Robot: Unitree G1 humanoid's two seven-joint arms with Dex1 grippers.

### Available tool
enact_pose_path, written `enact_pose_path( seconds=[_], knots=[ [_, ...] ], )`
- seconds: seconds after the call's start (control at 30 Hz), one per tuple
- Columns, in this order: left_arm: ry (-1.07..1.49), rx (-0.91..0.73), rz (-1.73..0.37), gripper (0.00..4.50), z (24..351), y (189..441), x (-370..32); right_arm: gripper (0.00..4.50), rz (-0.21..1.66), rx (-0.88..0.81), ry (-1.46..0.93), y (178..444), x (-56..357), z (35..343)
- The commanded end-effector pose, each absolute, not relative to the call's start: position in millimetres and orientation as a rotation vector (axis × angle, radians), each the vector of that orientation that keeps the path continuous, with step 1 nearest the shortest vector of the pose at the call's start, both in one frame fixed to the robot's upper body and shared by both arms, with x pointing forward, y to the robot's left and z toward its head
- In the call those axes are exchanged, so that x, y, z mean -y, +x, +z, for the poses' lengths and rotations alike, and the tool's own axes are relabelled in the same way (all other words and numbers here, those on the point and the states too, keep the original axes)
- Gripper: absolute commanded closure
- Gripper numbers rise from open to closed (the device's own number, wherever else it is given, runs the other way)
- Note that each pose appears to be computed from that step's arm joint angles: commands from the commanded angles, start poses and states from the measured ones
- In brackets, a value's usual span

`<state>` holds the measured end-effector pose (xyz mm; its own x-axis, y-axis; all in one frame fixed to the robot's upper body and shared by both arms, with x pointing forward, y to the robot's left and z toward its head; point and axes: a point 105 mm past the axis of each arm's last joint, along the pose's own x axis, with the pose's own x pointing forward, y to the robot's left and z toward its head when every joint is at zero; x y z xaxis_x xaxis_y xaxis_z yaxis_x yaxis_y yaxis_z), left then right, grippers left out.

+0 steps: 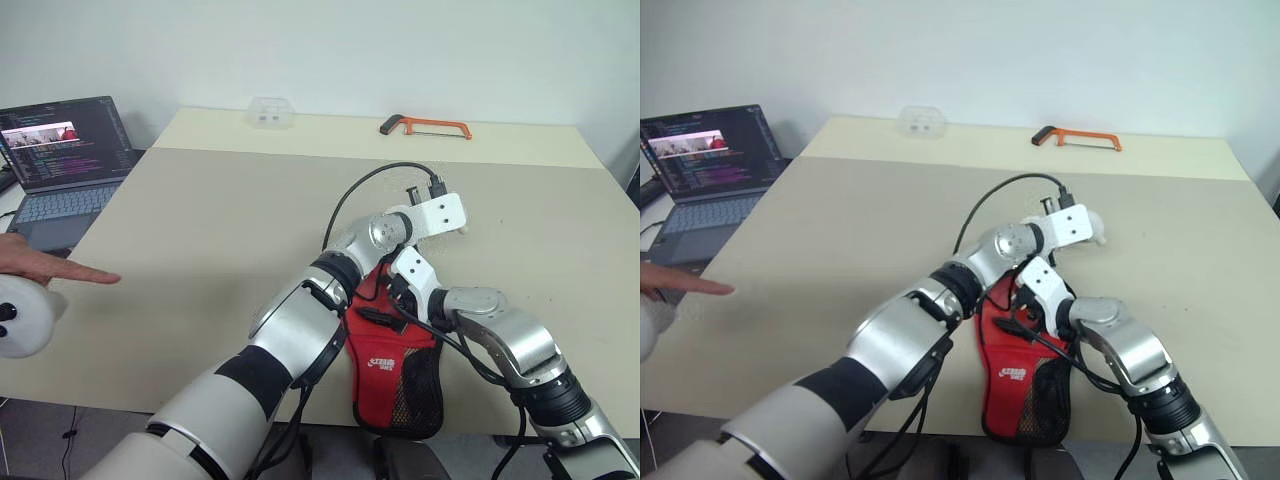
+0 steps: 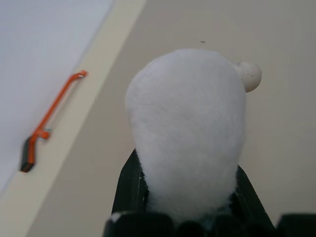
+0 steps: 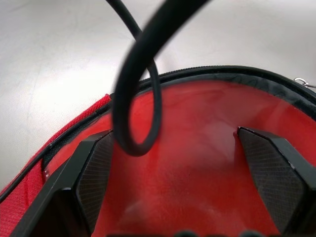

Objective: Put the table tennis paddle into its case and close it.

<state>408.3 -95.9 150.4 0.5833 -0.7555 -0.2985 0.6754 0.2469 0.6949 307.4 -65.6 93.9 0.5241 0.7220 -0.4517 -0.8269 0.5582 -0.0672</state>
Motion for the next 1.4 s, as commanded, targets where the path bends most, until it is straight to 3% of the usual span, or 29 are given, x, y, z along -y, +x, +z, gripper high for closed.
enact_pose_path(
  seconds=[0.03,0.33,0.47,0.63,0.77,0.87,1.03,1.23,1.4],
  knots=[
    [0.849,0.068,-1.076,3.23,144.4,395.7,108.1,0.16,0.929,-0.478,-0.288,306.0,69.0,74.3],
    [0.821,0.043,-1.123,0.02,152.4,404.9,82.5,0.16,0.947,-0.459,-0.289,314.1,67.2,77.0],
    [0.699,0.055,-1.141,0.02,183.5,413.1,67.8,0.16,0.967,-0.459,-0.296,313.8,70.3,78.3],
    [0.576,0.118,-1.167,0.02,243.0,424.4,18.5,0.16,0.989,-0.465,-0.301,311.7,75.1,77.6],
    [0.573,0.151,-1.270,0.02,264.4,413.7,-26.0,0.16,1.063,-0.470,-0.325,302.7,76.1,76.3],
    [0.474,0.153,-1.397,0.02,273.8,391.1,-59.6,0.16,1.094,-0.457,-0.319,299.9,80.7,82.9],
    [0.283,0.080,-1.544,0.02,256.0,345.7,-86.2,0.16,1.152,-0.404,-0.336,291.3,96.7,114.1],
    [0.344,-0.051,-1.501,0.02,183.3,325.4,-61.2,0.16,1.143,-0.283,-0.295,288.3,122.6,185.4],
    [0.309,-0.070,-1.496,0.02,152.0,315.8,-19.8,0.16,0.919,-0.167,-0.221,326.4,147.7,233.1]
  ],
)
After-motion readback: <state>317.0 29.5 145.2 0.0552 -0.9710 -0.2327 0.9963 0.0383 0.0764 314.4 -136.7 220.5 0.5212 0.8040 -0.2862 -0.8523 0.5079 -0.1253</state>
